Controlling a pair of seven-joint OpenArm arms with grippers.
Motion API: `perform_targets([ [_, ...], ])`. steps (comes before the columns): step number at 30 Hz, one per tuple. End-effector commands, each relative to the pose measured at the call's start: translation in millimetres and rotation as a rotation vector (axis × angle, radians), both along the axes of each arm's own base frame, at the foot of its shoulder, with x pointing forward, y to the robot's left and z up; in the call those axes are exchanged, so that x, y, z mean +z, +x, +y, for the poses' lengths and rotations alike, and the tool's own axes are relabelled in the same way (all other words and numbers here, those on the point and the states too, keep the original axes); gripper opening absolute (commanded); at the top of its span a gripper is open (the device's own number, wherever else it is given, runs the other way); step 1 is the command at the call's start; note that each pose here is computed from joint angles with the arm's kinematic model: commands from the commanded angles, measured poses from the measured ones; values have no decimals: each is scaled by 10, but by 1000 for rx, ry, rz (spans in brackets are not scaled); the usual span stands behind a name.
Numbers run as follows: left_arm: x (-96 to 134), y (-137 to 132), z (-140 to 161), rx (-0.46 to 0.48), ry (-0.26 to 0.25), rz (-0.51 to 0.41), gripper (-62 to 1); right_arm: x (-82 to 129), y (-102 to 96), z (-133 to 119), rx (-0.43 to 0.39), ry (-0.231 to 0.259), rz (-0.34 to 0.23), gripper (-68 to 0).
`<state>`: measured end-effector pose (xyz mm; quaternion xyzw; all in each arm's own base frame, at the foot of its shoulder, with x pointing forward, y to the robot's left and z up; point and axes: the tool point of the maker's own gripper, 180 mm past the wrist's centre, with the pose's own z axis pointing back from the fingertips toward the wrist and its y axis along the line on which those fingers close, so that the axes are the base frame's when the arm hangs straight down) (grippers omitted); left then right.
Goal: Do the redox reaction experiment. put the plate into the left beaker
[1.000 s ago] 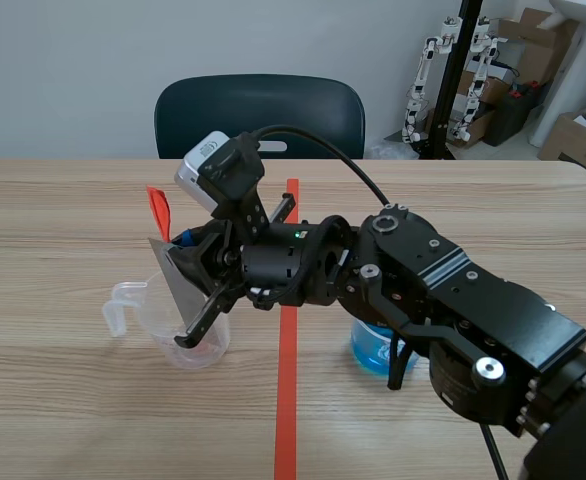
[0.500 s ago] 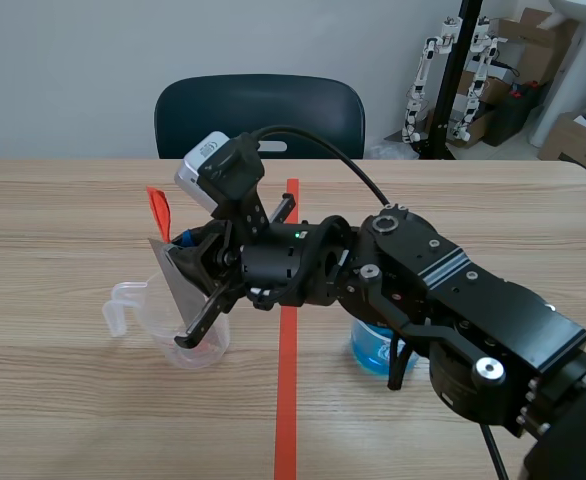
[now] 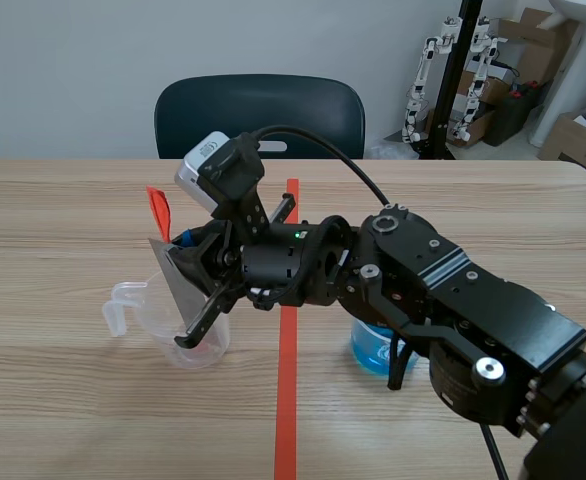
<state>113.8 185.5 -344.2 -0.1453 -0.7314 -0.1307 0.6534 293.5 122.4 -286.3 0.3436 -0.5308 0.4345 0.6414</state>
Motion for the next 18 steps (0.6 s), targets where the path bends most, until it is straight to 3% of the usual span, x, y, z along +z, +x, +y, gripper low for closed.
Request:
perform_targets([
  [1, 53, -9, 24, -2, -1, -17, 14, 94, 35, 9, -2, 24, -17, -669],
  [18, 53, -9, 24, -2, -1, -17, 14, 77, 35, 5, -3, 16, -13, -669],
])
